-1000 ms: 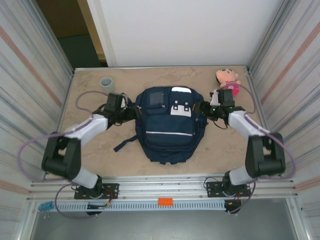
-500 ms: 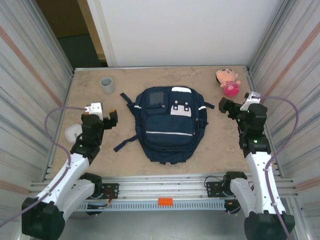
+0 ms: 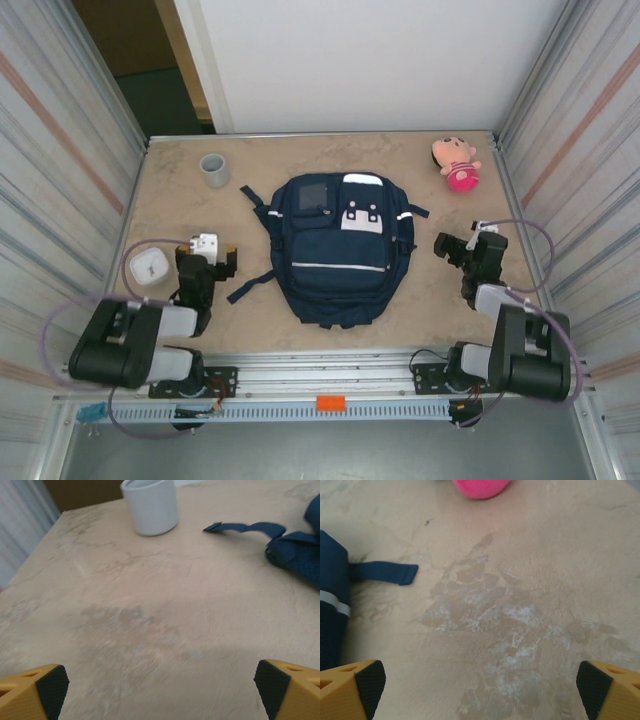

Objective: Pack books, pencil case, and school supplies into a backpack

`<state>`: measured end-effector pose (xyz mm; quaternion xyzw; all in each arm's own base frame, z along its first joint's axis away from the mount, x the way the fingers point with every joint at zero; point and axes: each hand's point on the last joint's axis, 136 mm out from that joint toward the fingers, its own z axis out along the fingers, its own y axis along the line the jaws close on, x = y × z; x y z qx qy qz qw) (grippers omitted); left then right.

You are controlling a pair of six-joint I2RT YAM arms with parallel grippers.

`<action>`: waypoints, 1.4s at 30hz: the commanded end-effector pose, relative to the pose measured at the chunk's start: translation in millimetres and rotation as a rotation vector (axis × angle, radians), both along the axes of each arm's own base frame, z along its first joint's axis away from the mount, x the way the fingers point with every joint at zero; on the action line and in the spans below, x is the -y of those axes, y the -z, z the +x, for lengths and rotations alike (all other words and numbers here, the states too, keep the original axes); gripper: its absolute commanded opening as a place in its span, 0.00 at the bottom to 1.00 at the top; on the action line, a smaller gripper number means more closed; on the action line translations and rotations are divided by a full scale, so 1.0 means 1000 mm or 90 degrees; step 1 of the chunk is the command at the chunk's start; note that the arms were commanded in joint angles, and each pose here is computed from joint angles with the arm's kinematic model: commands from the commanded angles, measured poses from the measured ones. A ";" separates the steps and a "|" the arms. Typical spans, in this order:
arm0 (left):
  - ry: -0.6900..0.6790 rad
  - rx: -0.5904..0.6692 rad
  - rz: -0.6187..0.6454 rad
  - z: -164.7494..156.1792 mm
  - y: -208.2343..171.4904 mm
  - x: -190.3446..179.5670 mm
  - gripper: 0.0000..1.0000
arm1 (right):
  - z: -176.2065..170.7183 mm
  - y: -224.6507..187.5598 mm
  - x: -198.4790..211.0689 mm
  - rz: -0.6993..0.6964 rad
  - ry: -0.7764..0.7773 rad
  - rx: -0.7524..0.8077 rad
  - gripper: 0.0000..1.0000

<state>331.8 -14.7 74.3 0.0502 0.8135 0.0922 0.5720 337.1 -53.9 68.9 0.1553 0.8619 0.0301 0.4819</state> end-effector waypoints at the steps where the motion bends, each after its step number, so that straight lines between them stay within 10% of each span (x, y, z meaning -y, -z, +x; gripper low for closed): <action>1: 0.043 0.139 0.026 0.034 -0.038 0.016 0.99 | 0.033 -0.042 -0.004 -0.017 -0.037 0.125 0.99; 7: -0.052 -0.022 -0.073 0.061 -0.018 -0.024 0.99 | 0.057 -0.012 -0.041 -0.066 -0.127 0.084 0.99; 42: -0.047 -0.013 -0.076 0.060 -0.019 -0.023 0.99 | 0.058 -0.013 -0.038 -0.087 -0.102 0.089 0.99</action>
